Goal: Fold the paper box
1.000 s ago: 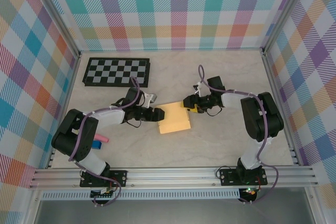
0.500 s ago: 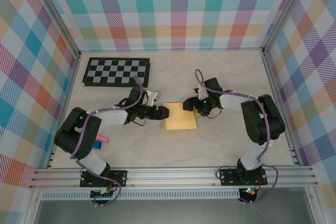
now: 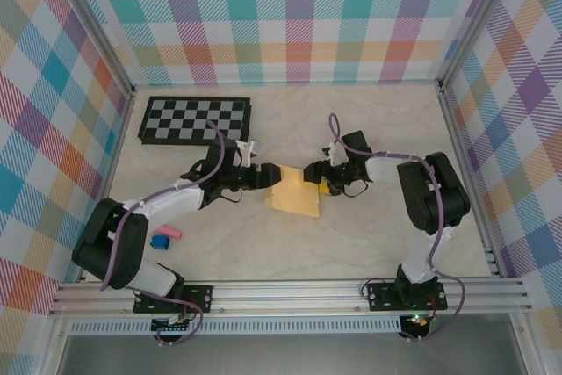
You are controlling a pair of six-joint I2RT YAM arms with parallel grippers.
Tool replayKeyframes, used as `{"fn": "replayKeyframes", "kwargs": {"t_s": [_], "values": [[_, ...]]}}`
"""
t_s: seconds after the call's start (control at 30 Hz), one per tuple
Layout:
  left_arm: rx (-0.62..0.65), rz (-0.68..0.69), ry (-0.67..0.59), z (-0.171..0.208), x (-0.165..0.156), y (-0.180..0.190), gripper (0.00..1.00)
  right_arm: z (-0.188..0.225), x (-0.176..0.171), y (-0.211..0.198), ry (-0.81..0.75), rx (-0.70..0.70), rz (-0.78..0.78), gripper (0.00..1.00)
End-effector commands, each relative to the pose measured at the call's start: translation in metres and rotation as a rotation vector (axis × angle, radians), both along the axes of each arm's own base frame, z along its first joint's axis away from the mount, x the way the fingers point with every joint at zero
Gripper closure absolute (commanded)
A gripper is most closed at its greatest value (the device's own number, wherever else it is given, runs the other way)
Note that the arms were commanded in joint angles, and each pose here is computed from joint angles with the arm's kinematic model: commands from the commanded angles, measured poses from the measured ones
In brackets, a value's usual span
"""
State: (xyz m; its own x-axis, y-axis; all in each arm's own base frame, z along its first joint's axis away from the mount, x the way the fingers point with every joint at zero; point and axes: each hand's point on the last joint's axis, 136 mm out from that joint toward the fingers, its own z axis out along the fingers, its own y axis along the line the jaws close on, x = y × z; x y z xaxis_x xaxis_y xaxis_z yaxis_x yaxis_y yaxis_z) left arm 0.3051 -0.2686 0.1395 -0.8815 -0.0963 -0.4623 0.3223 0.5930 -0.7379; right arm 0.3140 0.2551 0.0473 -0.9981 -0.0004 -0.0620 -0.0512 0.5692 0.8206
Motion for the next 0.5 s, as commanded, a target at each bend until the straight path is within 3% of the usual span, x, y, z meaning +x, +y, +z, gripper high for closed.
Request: {"fn": "replayKeyframes", "kwargs": {"t_s": [0.0, 0.17, 0.47], "values": [[-0.068, -0.061, -0.035, 0.037, -0.006, -0.021, 0.31, 0.001, -0.010, 0.015, 0.058, 0.117, 0.047, 0.28], [-0.068, -0.073, -0.031, 0.045, -0.005, -0.029, 0.31, -0.005, -0.001, 0.014, 0.141, 0.152, -0.016, 0.27], [-0.041, -0.099, -0.006, 0.049, 0.001, -0.052, 0.31, -0.023, 0.018, 0.004, 0.222, 0.081, -0.171, 0.27]]}}
